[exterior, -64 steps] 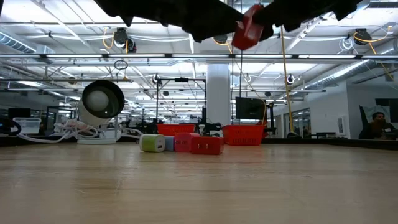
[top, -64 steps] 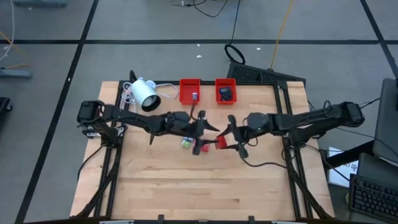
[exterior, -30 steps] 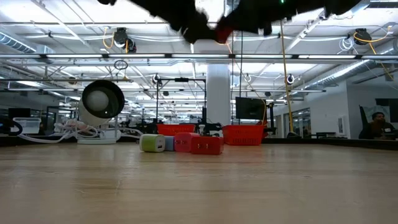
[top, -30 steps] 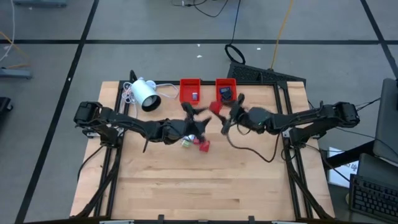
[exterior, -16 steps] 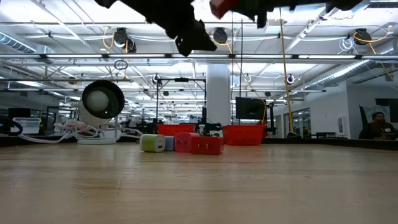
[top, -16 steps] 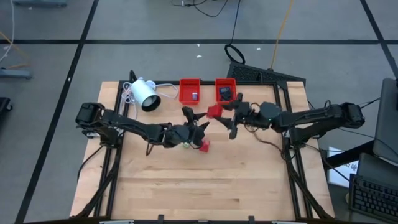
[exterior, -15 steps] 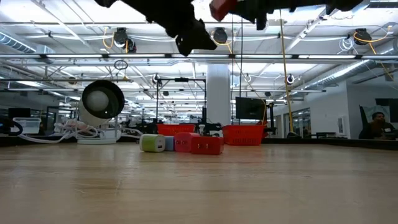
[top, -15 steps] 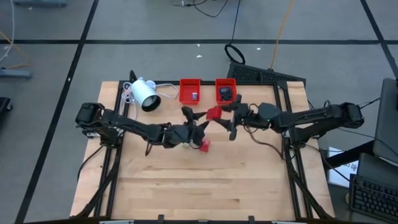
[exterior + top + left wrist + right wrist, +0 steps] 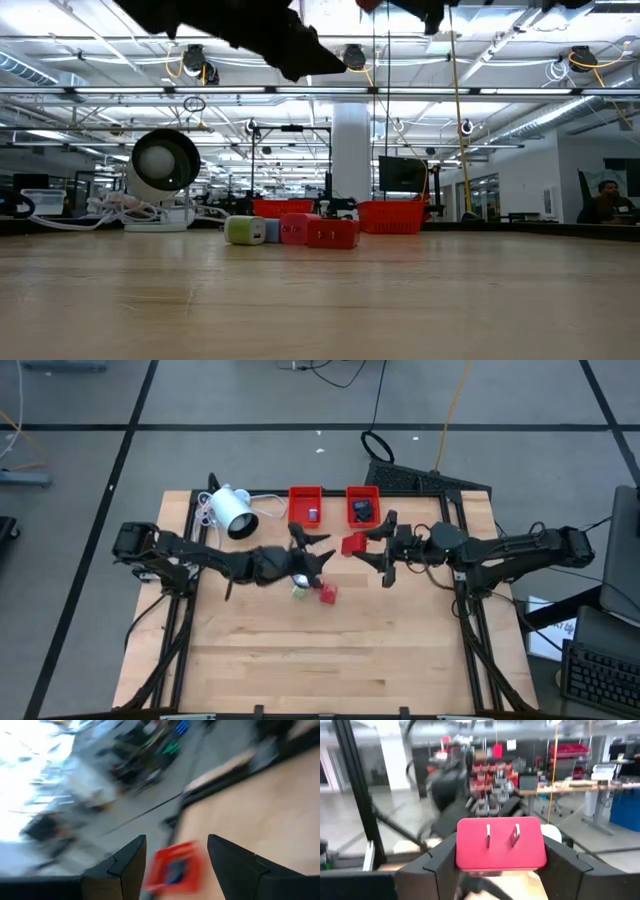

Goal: Pick & Place Office items
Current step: Put the bottom red charger adapter into the left red bin

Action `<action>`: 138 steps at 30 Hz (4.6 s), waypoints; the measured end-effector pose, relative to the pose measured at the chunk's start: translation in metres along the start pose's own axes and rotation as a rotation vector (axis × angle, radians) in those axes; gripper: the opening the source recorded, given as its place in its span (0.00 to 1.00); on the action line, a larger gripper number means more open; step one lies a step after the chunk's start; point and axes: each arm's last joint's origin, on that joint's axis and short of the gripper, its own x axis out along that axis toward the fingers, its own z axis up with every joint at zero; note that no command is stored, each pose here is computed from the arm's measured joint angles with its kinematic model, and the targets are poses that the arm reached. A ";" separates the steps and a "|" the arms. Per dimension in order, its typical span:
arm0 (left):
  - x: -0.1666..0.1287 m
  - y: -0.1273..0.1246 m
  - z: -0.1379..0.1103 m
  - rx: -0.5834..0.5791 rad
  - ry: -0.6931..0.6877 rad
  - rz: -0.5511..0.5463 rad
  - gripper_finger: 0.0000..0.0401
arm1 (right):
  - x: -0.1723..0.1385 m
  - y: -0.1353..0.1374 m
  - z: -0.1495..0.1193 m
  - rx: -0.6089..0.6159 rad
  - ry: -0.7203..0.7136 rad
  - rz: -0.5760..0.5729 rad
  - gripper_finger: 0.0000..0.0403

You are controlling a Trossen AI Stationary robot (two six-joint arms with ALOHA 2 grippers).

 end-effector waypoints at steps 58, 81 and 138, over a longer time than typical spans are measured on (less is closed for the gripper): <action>0.009 0.003 -0.019 -0.698 -0.122 -0.542 0.83 | 0.029 0.007 -0.079 -0.040 0.235 0.209 0.52; 0.015 0.024 -0.025 -0.721 -0.148 -0.504 0.53 | 0.003 0.002 -0.074 -0.008 0.430 0.177 0.67; 0.043 0.004 -0.036 -0.793 -0.627 -0.596 0.53 | -0.006 0.004 -0.067 -0.042 0.040 0.095 0.62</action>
